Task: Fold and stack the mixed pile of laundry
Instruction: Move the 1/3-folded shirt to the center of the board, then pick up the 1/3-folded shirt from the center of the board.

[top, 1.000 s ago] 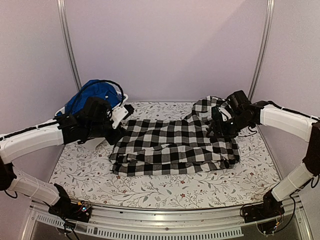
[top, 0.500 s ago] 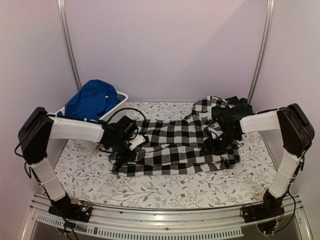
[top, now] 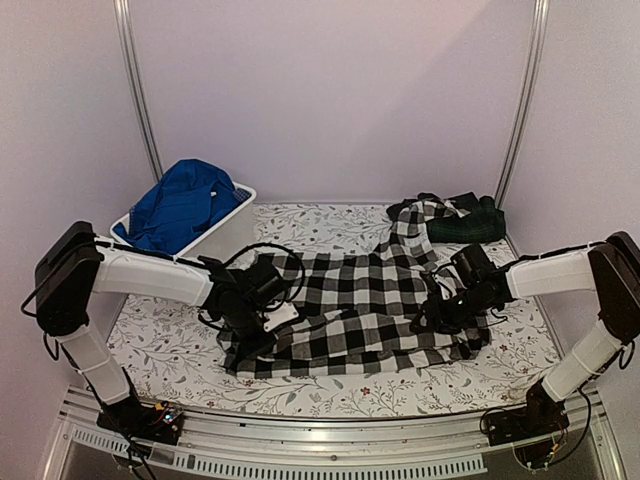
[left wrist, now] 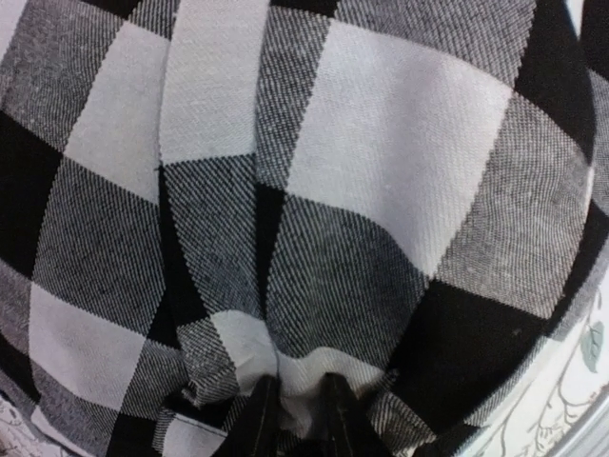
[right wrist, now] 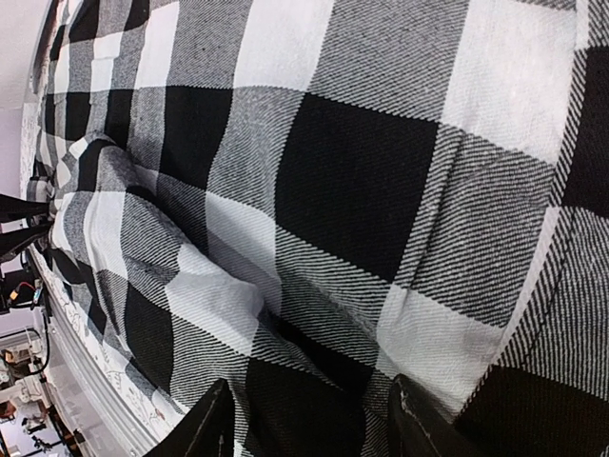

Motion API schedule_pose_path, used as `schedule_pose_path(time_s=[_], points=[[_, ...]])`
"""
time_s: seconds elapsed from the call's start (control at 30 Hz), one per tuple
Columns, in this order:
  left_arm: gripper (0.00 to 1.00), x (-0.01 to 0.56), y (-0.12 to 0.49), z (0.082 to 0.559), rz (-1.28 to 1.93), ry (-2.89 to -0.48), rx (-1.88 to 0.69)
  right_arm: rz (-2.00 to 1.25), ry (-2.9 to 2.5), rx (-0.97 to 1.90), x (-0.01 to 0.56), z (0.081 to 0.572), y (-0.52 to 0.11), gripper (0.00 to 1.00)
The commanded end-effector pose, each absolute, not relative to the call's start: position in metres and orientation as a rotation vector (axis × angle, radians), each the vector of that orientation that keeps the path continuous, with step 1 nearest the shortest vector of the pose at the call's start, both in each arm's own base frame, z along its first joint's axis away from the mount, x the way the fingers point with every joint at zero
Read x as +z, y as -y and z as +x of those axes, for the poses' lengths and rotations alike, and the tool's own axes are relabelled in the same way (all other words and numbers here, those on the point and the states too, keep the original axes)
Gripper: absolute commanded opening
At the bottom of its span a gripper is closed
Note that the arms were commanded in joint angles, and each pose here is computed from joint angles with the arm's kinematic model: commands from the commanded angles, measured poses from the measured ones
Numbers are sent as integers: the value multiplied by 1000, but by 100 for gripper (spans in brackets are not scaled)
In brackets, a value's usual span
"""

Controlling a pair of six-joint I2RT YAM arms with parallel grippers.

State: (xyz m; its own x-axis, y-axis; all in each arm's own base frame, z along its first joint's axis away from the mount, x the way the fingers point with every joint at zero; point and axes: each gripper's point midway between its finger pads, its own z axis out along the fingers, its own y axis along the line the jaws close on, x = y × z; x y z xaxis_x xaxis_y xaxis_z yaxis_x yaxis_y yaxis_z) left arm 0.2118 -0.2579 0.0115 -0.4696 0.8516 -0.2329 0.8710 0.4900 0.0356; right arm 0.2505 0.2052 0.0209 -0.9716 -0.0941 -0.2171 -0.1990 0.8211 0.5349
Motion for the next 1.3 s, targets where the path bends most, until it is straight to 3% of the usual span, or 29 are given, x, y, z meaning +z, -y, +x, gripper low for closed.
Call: schedule_pose_path(time_s=[0.0, 0.13, 0.23, 0.3, 0.37, 0.43, 0.53, 0.6, 0.63, 0.83, 0.97, 1.27], points=[[18, 20, 265, 172, 1582, -2565, -218, -77, -3093, 795, -11, 179, -180, 54], [20, 36, 271, 165, 1597, -2537, -281, -54, -3088, 821, 2, 172, -180, 55], [25, 73, 278, 186, 1499, -2418, -301, -93, -3000, 907, 34, 184, -192, 60], [40, 104, 280, 214, 1368, -2332, -301, -107, -2872, 888, 66, 212, -196, 68], [49, 131, 275, 248, 1211, -2247, -258, -111, -2729, 826, 99, 248, -192, 73], [65, 154, 264, 286, 1026, -2190, -213, -86, -2592, 782, 129, 291, -183, 74], [75, 183, 248, 333, 803, -2137, -239, -41, -2474, 712, 148, 344, -157, 74], [96, 201, 247, 359, 696, -2079, -301, -38, -2419, 672, 156, 375, -144, 73], [99, 204, 243, 370, 656, -2074, -308, -23, -2418, 624, 151, 389, -137, 73], [100, 210, 227, 435, 443, -2073, -359, -81, -2414, 427, 132, 455, -117, 72], [100, 193, 235, 453, 469, -2108, -384, -113, -2474, 396, 92, 481, -116, 68], [99, 90, 231, 479, 464, -2388, -345, -128, -2539, 374, 41, 506, -114, 69]])
